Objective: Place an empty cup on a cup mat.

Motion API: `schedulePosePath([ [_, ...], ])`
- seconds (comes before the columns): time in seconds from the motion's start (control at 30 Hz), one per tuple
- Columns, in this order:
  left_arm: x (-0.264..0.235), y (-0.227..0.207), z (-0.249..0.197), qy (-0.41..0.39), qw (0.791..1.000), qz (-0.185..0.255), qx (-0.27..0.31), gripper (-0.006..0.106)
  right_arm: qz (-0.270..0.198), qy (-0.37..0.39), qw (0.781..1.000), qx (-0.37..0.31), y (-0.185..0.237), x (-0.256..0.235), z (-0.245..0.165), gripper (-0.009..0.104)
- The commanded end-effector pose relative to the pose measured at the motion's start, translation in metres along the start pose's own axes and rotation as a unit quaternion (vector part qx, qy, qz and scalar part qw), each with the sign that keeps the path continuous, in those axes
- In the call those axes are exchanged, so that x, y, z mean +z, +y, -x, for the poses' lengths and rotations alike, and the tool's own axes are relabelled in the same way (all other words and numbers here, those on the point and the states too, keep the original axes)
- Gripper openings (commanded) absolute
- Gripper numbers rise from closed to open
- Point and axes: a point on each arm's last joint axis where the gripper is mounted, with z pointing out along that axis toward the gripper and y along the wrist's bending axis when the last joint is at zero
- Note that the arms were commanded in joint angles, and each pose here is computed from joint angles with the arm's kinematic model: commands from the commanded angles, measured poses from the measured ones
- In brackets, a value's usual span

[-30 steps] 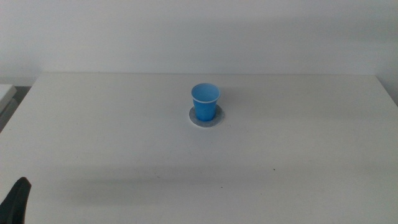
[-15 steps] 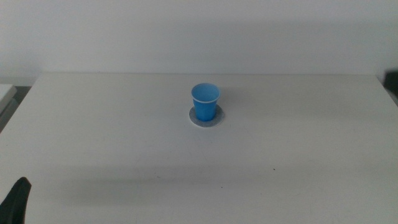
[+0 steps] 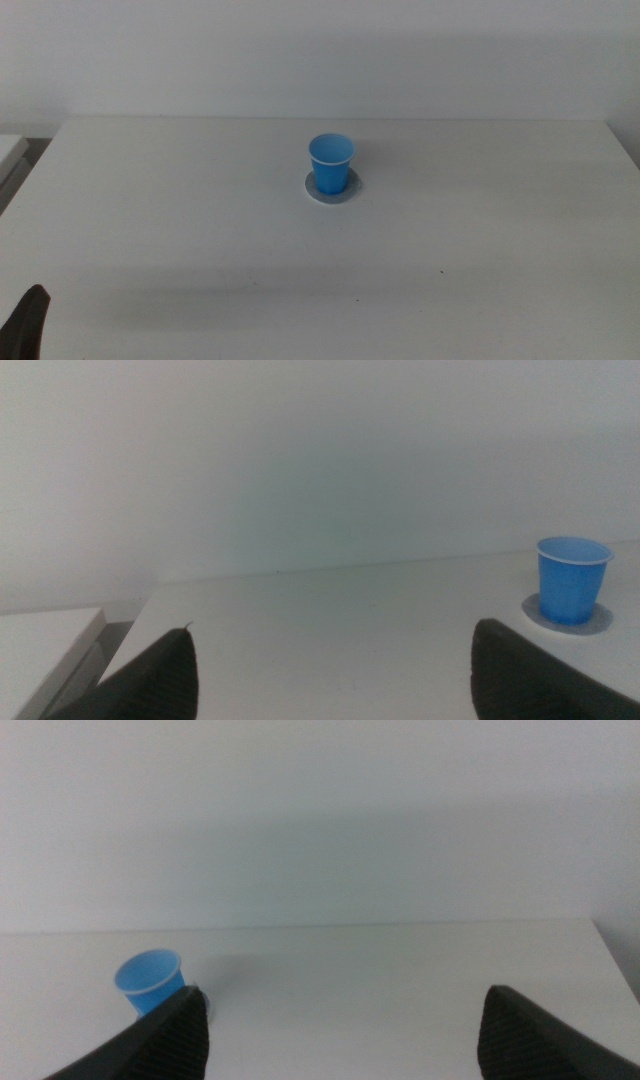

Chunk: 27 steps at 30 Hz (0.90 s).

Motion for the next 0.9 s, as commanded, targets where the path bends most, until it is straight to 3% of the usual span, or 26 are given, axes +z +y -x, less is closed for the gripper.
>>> schedulePosePath([
  [0.0,0.000,0.000,0.001,-0.005,1.000,-0.002,-0.004,0.094,0.001,-0.015,1.000,-0.002,0.000,-0.004,0.001,0.087],
  [0.27,0.000,0.000,0.001,-0.005,1.000,-0.002,-0.004,0.094,0.002,-0.016,1.000,-0.002,0.000,-0.005,0.001,0.087],
  [0.43,0.000,0.000,0.001,-0.005,1.000,-0.002,-0.004,0.094,-0.006,-0.030,0.998,-0.046,-0.004,-0.006,-0.007,0.087],
  [0.53,0.000,0.000,0.001,-0.005,1.000,-0.002,-0.004,0.094,-0.027,-0.044,0.998,-0.041,-0.012,-0.020,-0.026,0.087],
  [0.63,0.000,0.000,0.001,-0.005,1.000,-0.002,-0.004,0.094,-0.056,-0.059,0.992,-0.099,-0.018,-0.035,-0.051,0.087],
  [0.87,0.000,0.000,0.001,-0.005,1.000,-0.002,-0.004,0.094,-0.072,-0.070,0.993,-0.060,-0.027,-0.043,-0.120,0.087],
])
